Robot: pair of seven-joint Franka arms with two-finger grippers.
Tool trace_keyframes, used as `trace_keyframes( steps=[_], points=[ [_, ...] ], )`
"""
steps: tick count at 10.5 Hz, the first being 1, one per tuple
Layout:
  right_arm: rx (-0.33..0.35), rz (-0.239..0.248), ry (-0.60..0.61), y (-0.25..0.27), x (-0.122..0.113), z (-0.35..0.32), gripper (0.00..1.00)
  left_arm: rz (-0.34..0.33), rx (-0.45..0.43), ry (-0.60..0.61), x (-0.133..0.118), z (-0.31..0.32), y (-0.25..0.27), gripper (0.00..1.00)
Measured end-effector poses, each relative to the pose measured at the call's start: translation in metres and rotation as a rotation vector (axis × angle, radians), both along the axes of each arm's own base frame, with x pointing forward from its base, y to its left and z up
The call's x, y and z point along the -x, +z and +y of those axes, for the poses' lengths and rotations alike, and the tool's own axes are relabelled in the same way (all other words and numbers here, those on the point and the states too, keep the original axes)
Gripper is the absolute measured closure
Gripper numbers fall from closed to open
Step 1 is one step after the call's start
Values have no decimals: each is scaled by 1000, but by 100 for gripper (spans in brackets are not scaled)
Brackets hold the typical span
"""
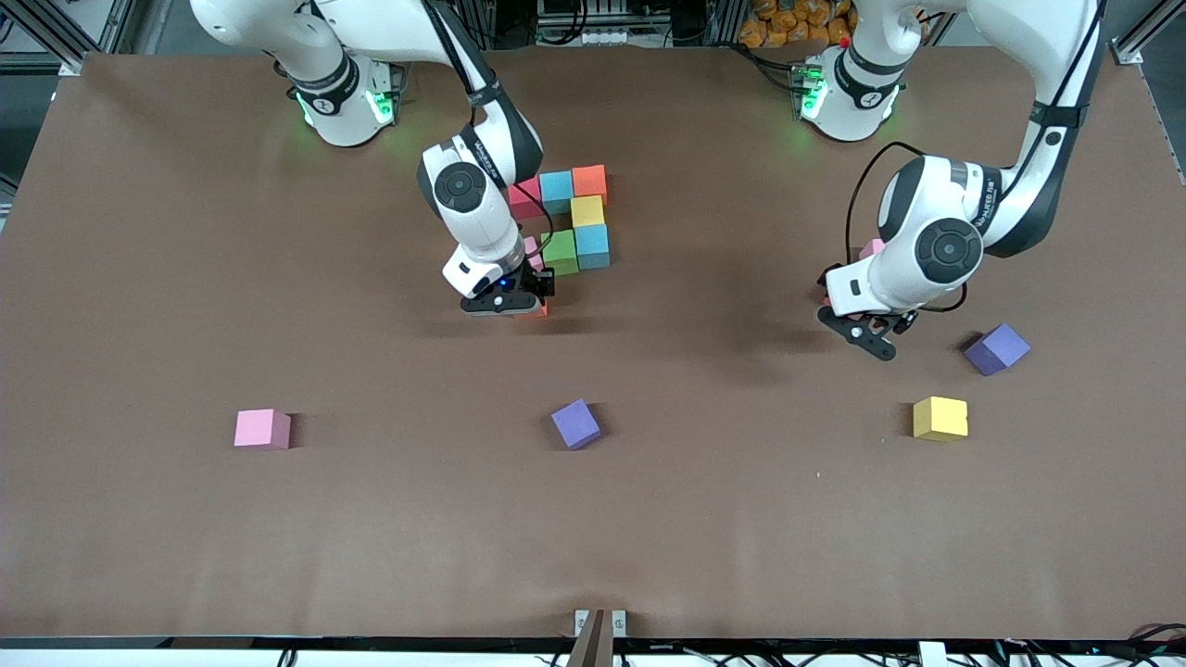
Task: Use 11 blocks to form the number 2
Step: 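Grasp the red cube with the left gripper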
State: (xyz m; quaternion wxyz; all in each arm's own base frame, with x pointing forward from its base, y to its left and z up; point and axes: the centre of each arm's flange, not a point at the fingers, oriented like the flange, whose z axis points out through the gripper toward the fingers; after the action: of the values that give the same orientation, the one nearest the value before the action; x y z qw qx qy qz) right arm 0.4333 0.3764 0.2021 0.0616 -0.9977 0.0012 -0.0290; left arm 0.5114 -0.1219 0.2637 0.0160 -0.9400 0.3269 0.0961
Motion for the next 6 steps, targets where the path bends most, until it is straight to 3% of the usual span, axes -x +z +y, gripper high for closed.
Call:
trace_keyframes(
  steps=[6],
  points=[
    [4,-4,10,0,2,1,41,-24,-1,-96,20,8,-27,0]
  ],
)
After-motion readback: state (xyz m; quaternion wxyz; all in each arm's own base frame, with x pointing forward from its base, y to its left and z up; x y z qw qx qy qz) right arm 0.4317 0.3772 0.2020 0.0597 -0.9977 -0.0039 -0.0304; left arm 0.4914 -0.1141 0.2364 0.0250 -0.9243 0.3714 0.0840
